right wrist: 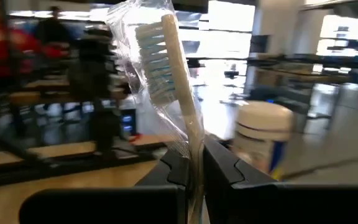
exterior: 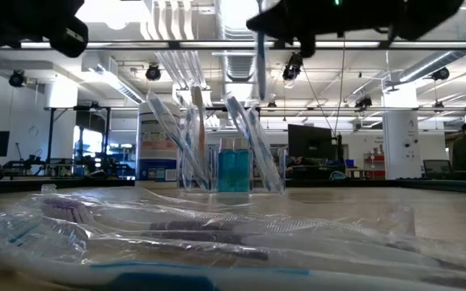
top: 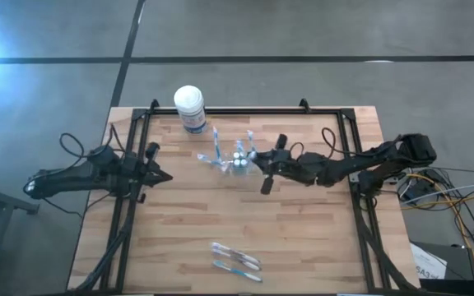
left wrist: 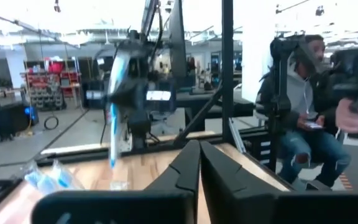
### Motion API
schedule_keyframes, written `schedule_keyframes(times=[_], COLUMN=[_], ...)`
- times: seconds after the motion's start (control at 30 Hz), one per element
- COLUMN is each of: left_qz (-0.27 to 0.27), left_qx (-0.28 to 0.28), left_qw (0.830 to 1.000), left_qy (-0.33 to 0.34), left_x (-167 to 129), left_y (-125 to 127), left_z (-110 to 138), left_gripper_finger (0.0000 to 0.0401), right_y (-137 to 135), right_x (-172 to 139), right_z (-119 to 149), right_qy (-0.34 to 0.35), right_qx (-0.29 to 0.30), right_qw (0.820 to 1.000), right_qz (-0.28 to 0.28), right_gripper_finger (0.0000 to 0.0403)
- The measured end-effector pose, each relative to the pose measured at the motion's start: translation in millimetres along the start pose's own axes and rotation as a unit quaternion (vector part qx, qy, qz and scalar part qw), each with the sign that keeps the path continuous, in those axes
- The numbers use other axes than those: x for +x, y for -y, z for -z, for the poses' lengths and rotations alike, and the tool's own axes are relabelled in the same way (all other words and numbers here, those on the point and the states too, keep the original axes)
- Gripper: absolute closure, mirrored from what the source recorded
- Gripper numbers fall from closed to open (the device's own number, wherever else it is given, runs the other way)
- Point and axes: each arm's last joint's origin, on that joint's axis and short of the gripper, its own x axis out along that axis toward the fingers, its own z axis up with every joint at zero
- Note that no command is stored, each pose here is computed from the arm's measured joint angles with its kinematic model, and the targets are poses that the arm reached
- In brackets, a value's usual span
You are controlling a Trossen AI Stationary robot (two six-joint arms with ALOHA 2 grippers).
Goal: Pick & Place toothbrushing station
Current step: Put the blue toothbrush in the transparent organizer
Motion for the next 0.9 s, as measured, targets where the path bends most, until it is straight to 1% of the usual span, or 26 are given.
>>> schedule_keyframes(times=[0.1,0.2,0.4,0.5,0.63,0.9], left_qz=[0.0,0.0,0.0,0.0,0.0,0.0], left_qx=[0.0,-0.006,-0.01,-0.012,-0.013,-0.015], left_qw=[1.0,1.0,1.0,1.0,1.0,1.0], left_qy=[0.006,0.002,-0.005,-0.005,-0.005,-0.012], left_x=[-1,0,0,0,0,1], left_y=[0,0,0,0,0,0], left_z=[-1,1,5,5,6,10], left_gripper_finger=[0.0372,0.0369,0.0374,0.0372,0.0372,0.0377], right_y=[6,10,20,23,24,25], right_x=[-8,-9,1,9,13,14], right_z=[21,38,68,78,90,108], right_qy=[0.002,0.009,-0.009,-0.018,-0.033,-0.047], right_qx=[0.004,0.019,0.034,0.037,0.029,0.06], right_qw=[0.999,0.998,0.992,0.99,0.984,0.977], right_qz=[0.04,0.054,0.118,0.135,0.172,0.197], right_gripper_finger=[0.0389,0.039,0.039,0.039,0.039,0.039])
